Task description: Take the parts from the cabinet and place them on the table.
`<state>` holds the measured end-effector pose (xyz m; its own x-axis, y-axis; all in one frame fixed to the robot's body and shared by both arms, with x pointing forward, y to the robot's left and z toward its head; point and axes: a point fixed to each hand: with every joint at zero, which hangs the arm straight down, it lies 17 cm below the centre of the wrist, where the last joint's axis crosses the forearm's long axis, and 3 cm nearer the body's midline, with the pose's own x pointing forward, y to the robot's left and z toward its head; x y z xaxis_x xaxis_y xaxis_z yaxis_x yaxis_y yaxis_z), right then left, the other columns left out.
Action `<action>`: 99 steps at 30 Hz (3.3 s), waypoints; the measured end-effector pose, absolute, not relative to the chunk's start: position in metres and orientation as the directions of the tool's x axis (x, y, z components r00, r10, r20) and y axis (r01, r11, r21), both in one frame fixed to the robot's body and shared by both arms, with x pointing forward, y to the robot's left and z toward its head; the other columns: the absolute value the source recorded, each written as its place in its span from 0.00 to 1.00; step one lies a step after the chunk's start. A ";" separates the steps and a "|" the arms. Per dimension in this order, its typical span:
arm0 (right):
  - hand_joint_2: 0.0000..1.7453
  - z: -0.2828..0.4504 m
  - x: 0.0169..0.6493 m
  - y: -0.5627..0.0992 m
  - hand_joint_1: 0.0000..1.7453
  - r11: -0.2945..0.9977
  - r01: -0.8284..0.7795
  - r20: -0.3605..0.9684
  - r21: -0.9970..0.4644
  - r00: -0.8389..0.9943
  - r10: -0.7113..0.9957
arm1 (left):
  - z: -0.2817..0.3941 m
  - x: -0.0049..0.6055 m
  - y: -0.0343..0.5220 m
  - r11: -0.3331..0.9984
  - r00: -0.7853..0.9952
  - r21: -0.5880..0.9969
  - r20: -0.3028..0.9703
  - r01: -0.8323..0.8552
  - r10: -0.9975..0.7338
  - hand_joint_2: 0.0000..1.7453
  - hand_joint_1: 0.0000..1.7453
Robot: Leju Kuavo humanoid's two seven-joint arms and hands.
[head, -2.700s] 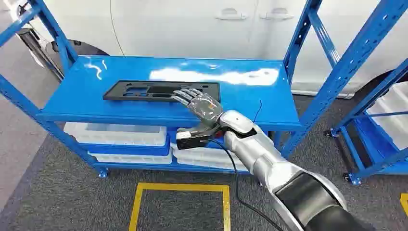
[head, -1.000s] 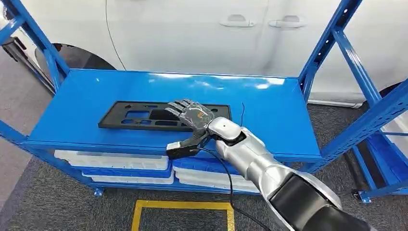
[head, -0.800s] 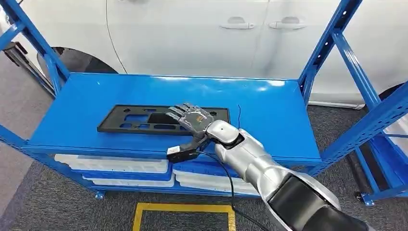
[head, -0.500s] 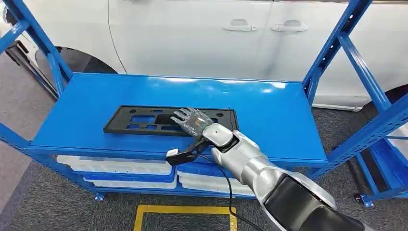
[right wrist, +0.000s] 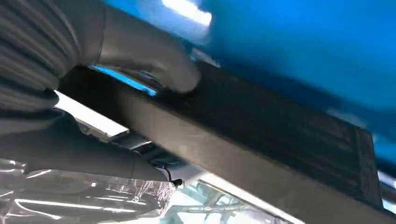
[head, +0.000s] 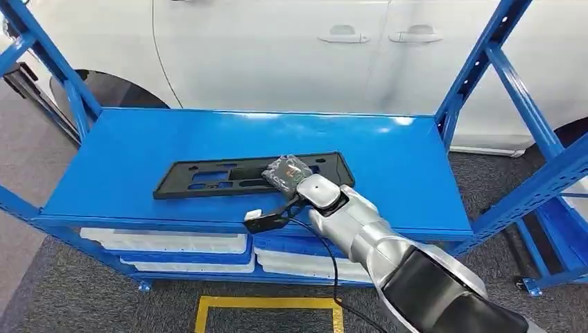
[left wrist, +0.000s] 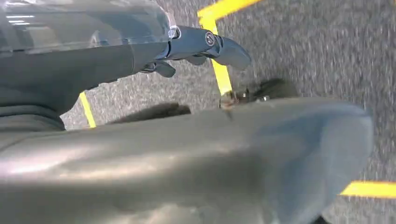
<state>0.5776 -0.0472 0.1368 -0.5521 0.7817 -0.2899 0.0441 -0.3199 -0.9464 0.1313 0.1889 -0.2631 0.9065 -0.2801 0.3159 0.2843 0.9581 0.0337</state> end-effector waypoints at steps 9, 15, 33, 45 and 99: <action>1.00 0.190 0.572 -0.018 1.00 0.036 -0.012 0.035 -0.999 -0.668 0.744 | -0.263 0.132 0.189 0.959 0.905 0.034 0.324 0.281 -0.277 0.00 0.00; 1.00 0.328 0.543 -0.005 1.00 0.570 -0.278 0.536 -0.773 -0.767 0.353 | -0.263 0.131 0.189 0.965 0.906 0.026 0.338 0.260 -0.253 0.00 0.00; 1.00 0.367 0.381 -0.063 1.00 0.602 -0.742 0.639 -0.296 -0.622 -0.453 | -0.253 0.150 0.180 0.984 0.879 -0.026 0.454 0.178 -0.147 1.00 0.00; 1.00 0.292 0.331 -0.062 1.00 0.535 -0.816 0.741 -0.220 -0.496 -0.452 | -0.255 0.152 0.193 0.992 0.890 0.011 0.441 0.126 -0.118 1.00 0.00; 1.00 0.298 0.367 -0.085 1.00 0.595 -0.789 0.771 -0.152 -0.472 -0.429 | -0.260 0.135 0.187 0.994 0.931 -0.058 0.359 0.092 -0.065 1.00 0.00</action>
